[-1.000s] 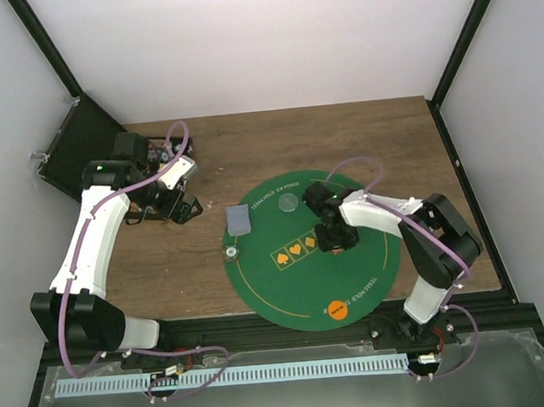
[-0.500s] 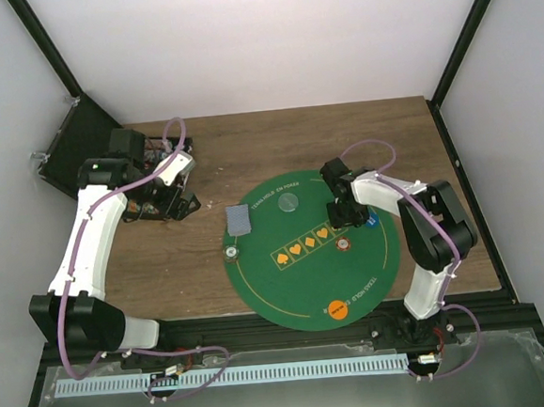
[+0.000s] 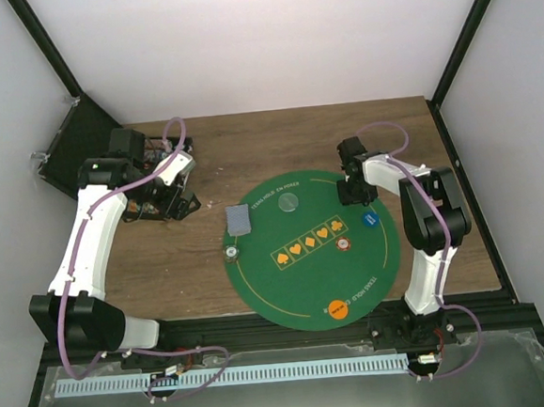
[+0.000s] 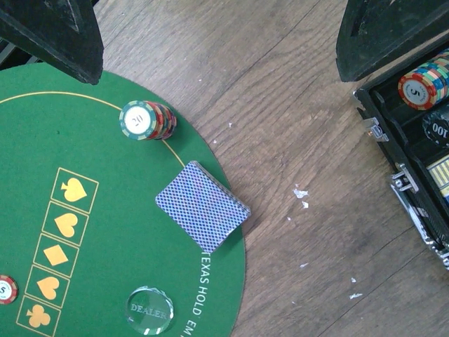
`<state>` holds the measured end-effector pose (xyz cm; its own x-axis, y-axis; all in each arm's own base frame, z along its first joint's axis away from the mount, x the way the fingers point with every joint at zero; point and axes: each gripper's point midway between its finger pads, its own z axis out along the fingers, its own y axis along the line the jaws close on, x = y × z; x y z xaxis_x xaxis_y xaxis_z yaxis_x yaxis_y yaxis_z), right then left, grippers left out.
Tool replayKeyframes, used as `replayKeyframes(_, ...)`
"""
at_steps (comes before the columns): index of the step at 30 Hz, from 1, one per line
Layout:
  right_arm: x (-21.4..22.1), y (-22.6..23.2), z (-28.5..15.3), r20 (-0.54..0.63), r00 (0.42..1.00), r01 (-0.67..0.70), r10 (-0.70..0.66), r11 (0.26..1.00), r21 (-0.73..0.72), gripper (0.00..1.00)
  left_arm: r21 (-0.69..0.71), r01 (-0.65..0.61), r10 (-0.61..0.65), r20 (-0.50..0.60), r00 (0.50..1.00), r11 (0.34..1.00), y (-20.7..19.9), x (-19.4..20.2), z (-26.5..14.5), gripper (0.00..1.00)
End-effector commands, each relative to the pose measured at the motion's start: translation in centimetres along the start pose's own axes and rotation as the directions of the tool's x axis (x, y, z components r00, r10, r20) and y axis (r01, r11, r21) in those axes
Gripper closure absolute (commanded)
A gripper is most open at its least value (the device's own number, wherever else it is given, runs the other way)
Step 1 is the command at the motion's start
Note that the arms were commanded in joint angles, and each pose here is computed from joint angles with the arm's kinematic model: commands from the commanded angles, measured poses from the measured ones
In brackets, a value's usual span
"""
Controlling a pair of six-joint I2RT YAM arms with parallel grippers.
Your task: Distribute texas hold em gaming equipment
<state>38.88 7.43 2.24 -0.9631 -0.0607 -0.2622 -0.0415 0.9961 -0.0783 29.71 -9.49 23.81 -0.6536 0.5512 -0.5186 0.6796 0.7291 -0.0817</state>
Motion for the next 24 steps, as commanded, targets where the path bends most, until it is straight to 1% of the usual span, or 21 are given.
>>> replayKeyframes(1,0.7,-2.3,2.6,-0.055,0.998,0.021,-0.017,0.997,0.071,0.66,0.000,-0.001,0.001,0.027,1.000,1.000,-0.1,-0.6,-0.7,0.08)
replayKeyframes(3,0.4,-2.0,2.8,-0.063,0.998,0.028,-0.025,0.998,0.053,0.60,-0.002,-0.003,0.003,0.028,1.000,1.000,0.0,-0.7,-0.7,0.08)
replayKeyframes(5,0.1,-1.7,3.1,-0.072,0.997,0.039,-0.036,0.998,0.046,0.50,-0.010,-0.006,0.006,0.027,1.000,1.000,0.1,-0.8,-1.0,0.08)
replayKeyframes(6,0.0,-1.6,3.2,-0.078,0.996,0.044,-0.041,0.998,0.042,0.43,-0.009,-0.008,0.009,0.029,1.000,1.000,0.1,-0.9,-1.1,0.08)
replayKeyframes(7,-0.1,-1.6,3.4,-0.082,0.996,0.049,-0.046,0.998,0.041,0.38,-0.008,-0.013,0.014,0.034,0.999,1.000,0.0,-1.1,-1.3,0.08)
replayKeyframes(11,-1.2,-1.5,4.0,-0.094,0.994,0.066,-0.061,0.997,0.045,0.25,-0.017,-0.025,0.025,0.027,0.999,1.000,0.1,-1.0,-1.7,0.08)
replayKeyframes(15,-2.2,-1.0,3.8,-0.106,0.992,0.066,-0.063,0.998,0.021,0.16,-0.025,-0.038,0.038,0.019,0.999,0.999,0.1,-0.9,-1.9,0.08)
replayKeyframes(18,-4.1,-0.4,2.1,-0.068,0.996,0.064,-0.064,0.998,-0.009,0.08,-0.020,-0.039,0.039,0.022,0.999,0.999,0.0,-1.1,-2.0,0.08)
replayKeyframes(20,-5.5,-0.1,0.4,-0.038,0.996,0.074,-0.076,0.997,-0.028,0.01,-0.005,-0.038,0.038,0.030,0.999,0.999,-0.2,-1.3,-2.0,0.08)
replayKeyframes(22,-7.1,0.9,-2.0,0.013,0.995,0.100,-0.100,0.993,-0.056,0.00,0.001,-0.037,0.037,0.036,0.999,0.999,-0.3,-1.4,-2.0,0.08)
replayKeyframes(24,-9.0,2.0,-5.3,0.095,0.988,0.126,-0.119,0.989,-0.079,0.00,0.004,-0.036,0.036,0.035,0.999,0.999,-0.3,-1.4,-1.9,0.08)
